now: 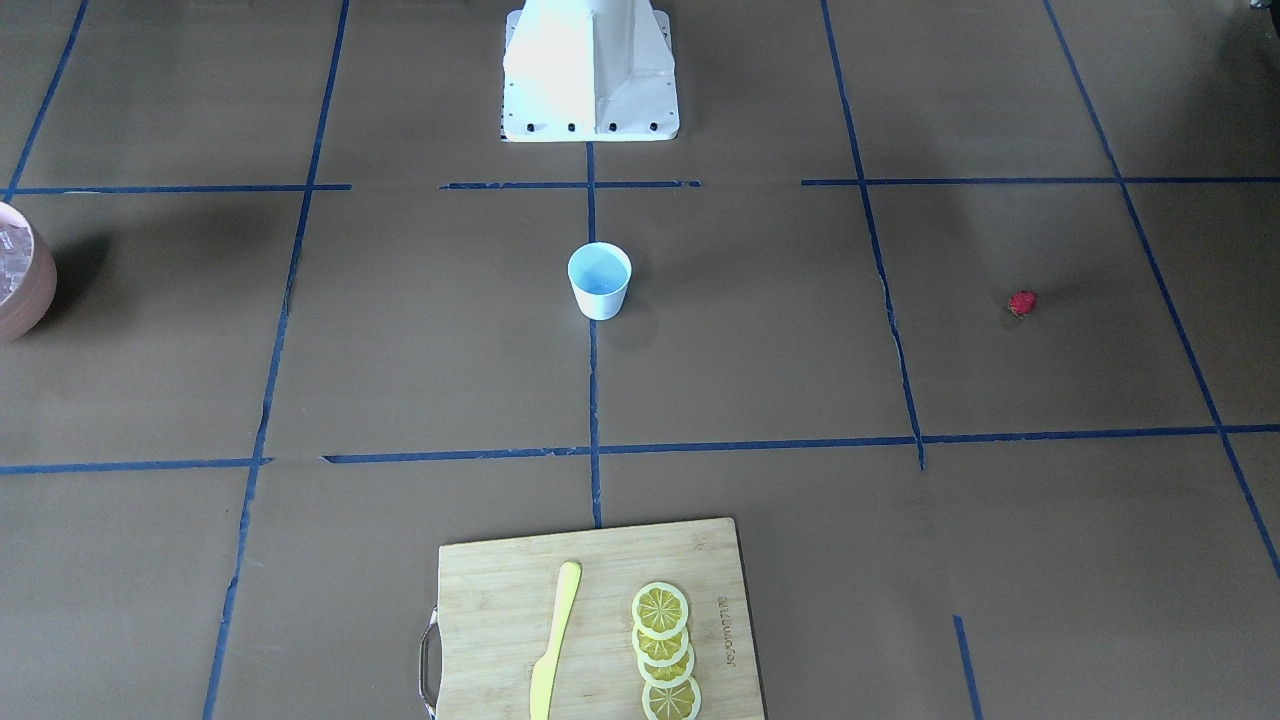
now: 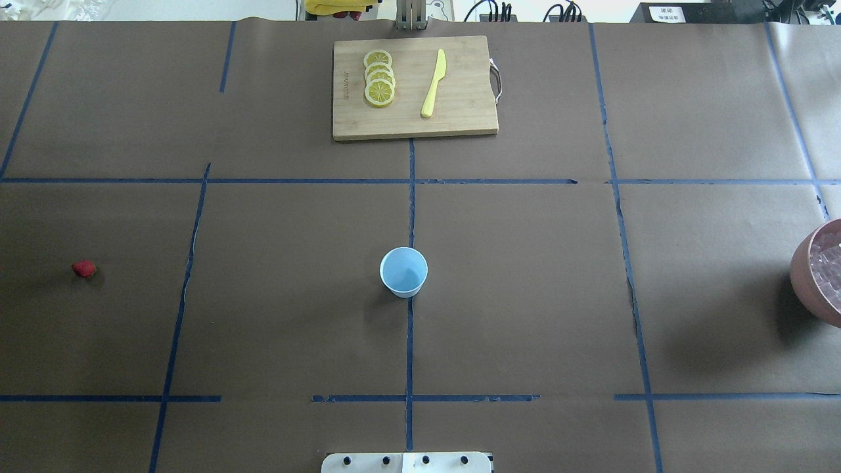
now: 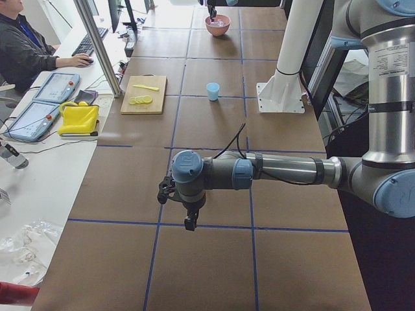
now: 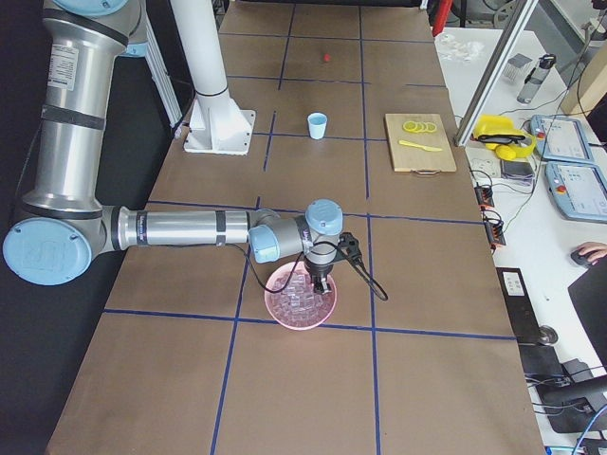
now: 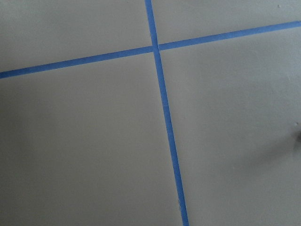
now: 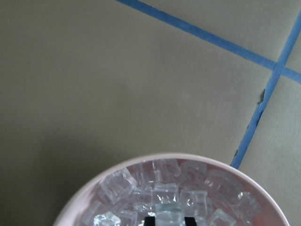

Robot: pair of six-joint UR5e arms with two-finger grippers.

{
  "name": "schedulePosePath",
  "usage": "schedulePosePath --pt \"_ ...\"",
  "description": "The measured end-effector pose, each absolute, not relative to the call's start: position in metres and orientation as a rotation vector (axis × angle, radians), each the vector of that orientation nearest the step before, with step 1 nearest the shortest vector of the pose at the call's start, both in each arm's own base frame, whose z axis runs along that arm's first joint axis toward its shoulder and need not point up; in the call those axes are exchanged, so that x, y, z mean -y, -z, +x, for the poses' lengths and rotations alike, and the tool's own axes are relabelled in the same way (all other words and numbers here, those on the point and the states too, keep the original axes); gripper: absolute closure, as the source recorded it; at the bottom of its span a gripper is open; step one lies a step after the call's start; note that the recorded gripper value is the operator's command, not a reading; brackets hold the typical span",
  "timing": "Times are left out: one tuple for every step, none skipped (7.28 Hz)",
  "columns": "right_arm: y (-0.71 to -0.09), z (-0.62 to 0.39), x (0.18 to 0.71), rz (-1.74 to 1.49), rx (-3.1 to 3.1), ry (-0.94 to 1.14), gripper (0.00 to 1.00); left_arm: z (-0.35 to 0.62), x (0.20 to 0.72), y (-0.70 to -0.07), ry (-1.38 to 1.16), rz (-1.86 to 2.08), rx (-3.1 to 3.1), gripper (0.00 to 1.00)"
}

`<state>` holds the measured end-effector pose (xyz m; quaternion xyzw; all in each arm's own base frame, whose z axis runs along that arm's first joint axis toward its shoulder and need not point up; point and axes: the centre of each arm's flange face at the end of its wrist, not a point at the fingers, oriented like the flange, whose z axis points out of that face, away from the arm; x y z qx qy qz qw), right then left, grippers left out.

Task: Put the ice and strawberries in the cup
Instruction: 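Grasp an ice cube from the pink bowl with the right gripper, then carry the ice cube with the right gripper over the light blue cup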

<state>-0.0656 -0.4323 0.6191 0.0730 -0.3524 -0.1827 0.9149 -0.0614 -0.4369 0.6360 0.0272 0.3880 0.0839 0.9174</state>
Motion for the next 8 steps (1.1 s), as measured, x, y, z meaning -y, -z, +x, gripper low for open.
schedulePosePath --pt "-0.598 -0.066 0.438 0.174 0.734 0.341 0.98 -0.061 0.437 -0.636 -0.173 0.055 -0.798 0.00" --pt "-0.571 -0.071 0.447 0.186 0.752 0.265 0.98 -0.061 0.437 -0.636 -0.173 0.055 -0.798 0.00" --pt "-0.542 -0.085 0.457 0.191 0.778 0.199 0.97 -0.061 0.437 -0.635 -0.174 0.057 -0.798 0.00" --pt "-0.514 -0.111 0.466 0.190 0.804 0.175 0.97 -0.061 0.437 -0.633 -0.174 0.060 -0.798 0.00" --pt "-0.485 -0.147 0.473 0.181 0.834 0.159 0.97 -0.061 0.437 -0.631 -0.175 0.062 -0.797 0.00" --pt "-0.454 -0.187 0.478 0.168 0.863 0.141 0.97 -0.061 0.437 -0.630 -0.176 0.064 -0.797 0.00" --pt "-0.419 -0.234 0.479 0.156 0.889 0.119 0.97 -0.061 0.437 -0.630 -0.177 0.065 -0.797 0.00" --pt "-0.378 -0.291 0.473 0.136 0.903 0.086 0.97 -0.061 0.437 -0.629 -0.178 0.067 -0.797 0.00"
